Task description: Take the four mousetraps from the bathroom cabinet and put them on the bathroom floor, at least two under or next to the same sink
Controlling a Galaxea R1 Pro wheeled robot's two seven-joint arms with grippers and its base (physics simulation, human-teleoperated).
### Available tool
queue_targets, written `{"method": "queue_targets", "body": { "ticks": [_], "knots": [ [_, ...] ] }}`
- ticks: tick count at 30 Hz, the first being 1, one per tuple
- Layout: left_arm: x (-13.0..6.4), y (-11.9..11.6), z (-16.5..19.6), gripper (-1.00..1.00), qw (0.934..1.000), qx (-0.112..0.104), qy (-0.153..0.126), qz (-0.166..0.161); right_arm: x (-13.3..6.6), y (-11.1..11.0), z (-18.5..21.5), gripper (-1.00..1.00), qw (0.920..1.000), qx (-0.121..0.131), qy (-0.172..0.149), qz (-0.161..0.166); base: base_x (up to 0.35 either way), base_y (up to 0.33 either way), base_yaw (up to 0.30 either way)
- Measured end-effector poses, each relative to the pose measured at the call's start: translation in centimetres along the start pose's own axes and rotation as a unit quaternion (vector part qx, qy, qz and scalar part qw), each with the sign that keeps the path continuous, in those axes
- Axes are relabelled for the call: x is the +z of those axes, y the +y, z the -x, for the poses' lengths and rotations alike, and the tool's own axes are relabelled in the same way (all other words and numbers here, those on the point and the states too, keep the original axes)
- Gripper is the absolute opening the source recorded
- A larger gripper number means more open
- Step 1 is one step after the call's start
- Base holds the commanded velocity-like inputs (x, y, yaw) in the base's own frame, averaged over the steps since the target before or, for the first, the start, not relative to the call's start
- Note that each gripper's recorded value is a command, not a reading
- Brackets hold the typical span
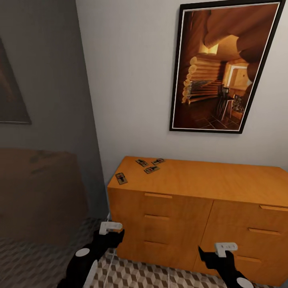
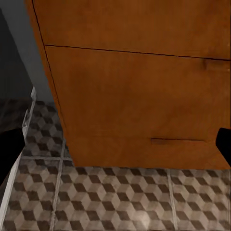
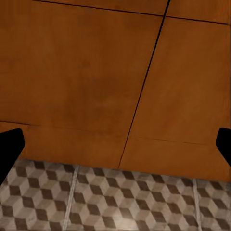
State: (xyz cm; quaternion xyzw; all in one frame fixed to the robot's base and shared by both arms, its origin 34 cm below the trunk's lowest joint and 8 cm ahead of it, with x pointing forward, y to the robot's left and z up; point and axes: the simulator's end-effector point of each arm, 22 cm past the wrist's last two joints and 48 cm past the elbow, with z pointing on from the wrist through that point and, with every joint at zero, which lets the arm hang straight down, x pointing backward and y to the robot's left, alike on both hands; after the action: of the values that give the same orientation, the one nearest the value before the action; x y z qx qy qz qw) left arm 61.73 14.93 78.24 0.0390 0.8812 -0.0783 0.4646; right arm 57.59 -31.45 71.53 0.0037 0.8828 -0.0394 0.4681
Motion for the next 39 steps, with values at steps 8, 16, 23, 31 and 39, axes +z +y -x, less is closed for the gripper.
{"method": "queue_targets", "body": {
  "ticks": [8, 16, 23, 31, 39],
  "knots": [
    [0.3, -7.8, 16.5, 1.00, 0.9909, -0.033, -0.068, -0.111, -1.4, 3.8, 8.0, 1.00, 0.9898, -0.002, -0.031, 0.139, 0.000, 0.000, 0.000],
    [-2.0, -11.6, 23.9, 1.00, 0.9743, -0.066, -0.077, -0.201, -3.1, 3.5, 16.9, 1.00, 0.9607, 0.044, -0.053, 0.269, 0.000, 0.000, 0.000],
    [-5.6, -14.7, 31.8, 1.00, 0.9509, -0.078, -0.124, -0.272, -5.3, 3.0, 25.7, 1.00, 0.9345, 0.093, -0.087, 0.332, 0.000, 0.000, 0.000],
    [-8.7, -15.8, 37.4, 1.00, 0.9357, -0.071, -0.160, -0.306, -7.3, 1.5, 34.3, 1.00, 0.9254, 0.101, -0.126, 0.343, 0.000, 0.000, 0.000],
    [-7.9, -14.5, 36.8, 1.00, 0.9483, -0.060, -0.135, -0.281, -8.5, 0.1, 39.7, 1.00, 0.9272, 0.095, -0.156, 0.327, 0.000, 0.000, 0.000]
  ]
}}
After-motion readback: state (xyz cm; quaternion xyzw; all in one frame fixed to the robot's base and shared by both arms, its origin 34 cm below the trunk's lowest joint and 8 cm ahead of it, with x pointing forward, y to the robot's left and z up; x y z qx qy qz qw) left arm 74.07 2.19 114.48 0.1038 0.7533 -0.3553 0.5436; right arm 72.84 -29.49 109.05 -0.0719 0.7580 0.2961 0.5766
